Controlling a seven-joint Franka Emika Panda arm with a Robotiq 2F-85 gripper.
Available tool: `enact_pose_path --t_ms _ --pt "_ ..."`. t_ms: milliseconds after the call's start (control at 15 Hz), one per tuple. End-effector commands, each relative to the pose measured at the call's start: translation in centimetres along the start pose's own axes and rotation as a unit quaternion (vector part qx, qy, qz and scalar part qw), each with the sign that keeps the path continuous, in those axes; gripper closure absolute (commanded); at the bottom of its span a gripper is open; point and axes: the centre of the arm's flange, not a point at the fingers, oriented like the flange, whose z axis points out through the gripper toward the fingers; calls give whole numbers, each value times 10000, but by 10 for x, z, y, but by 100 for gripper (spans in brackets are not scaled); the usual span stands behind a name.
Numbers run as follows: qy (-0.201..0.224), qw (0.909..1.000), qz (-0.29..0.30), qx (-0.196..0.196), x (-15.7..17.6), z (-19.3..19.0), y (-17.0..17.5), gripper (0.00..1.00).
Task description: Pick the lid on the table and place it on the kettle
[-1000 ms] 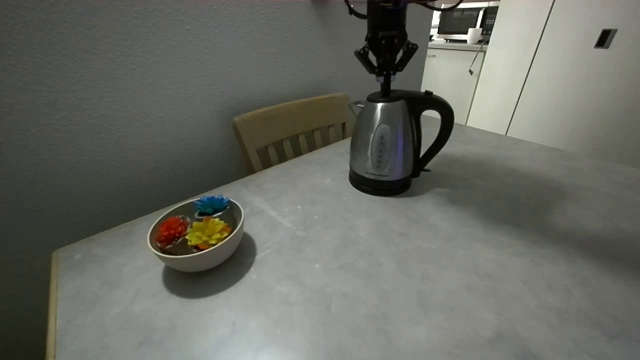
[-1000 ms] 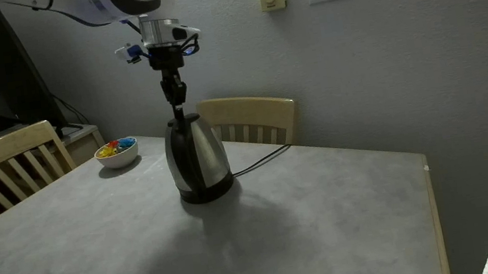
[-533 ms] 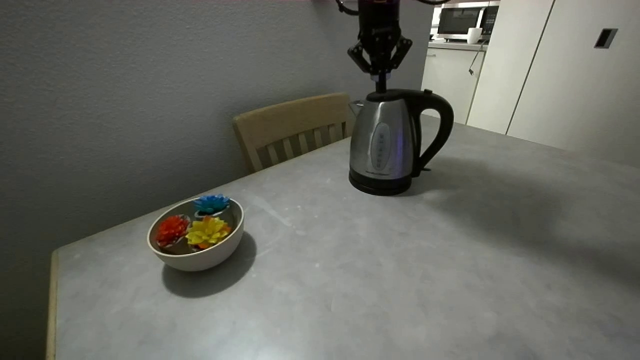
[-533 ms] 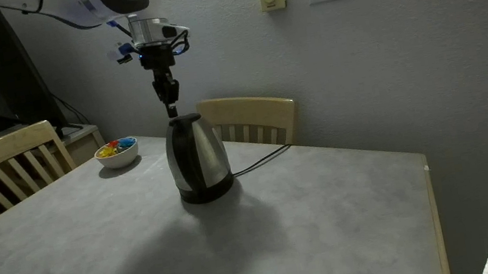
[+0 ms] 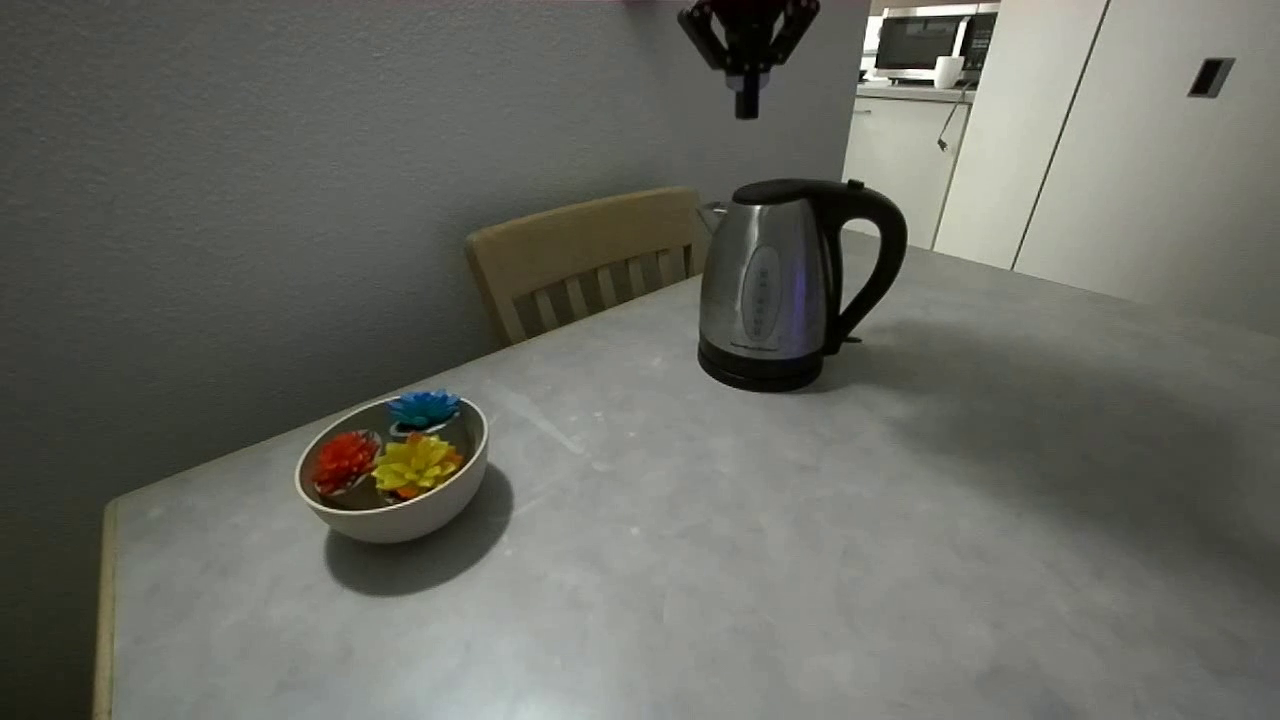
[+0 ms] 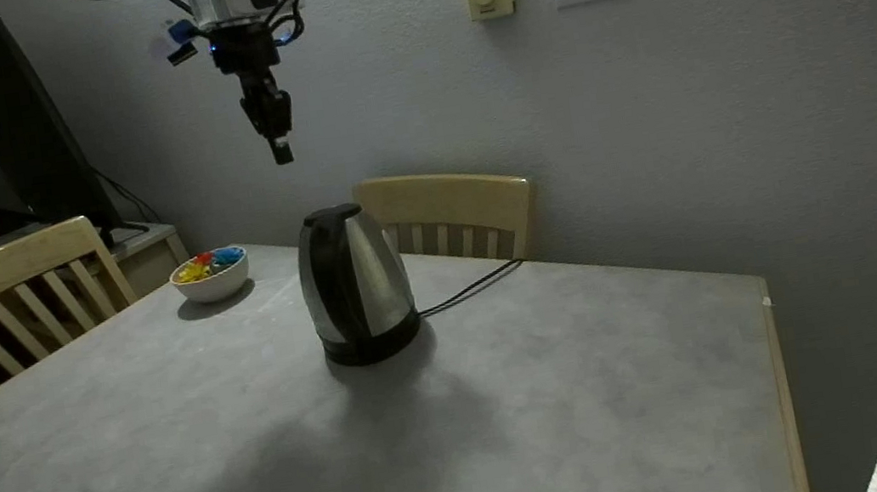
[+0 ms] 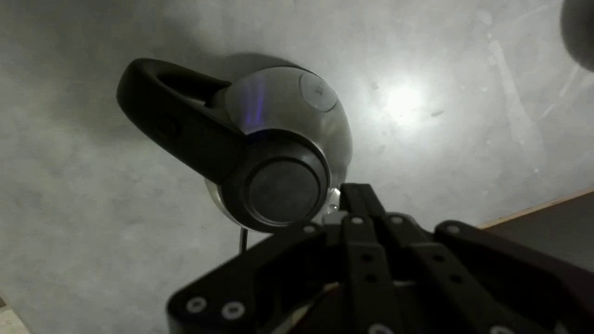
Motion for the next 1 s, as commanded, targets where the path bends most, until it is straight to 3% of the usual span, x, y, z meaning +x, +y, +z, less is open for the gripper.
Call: enact_pose_path --t_ms 0,133,200,267,400,933 --pt "-62 9999 -15 -104 -11 -7 14 100" --pt "-100 9999 -5 -54 -10 -7 15 100" --pt "-117 9999 -2 -52 -10 -6 15 74" --pt "-114 9999 -11 -53 -10 -7 16 73" --pt "-127 9999 -18 -49 -10 -8 16 61" --pt "-139 9998 103 31 -9 -2 12 3"
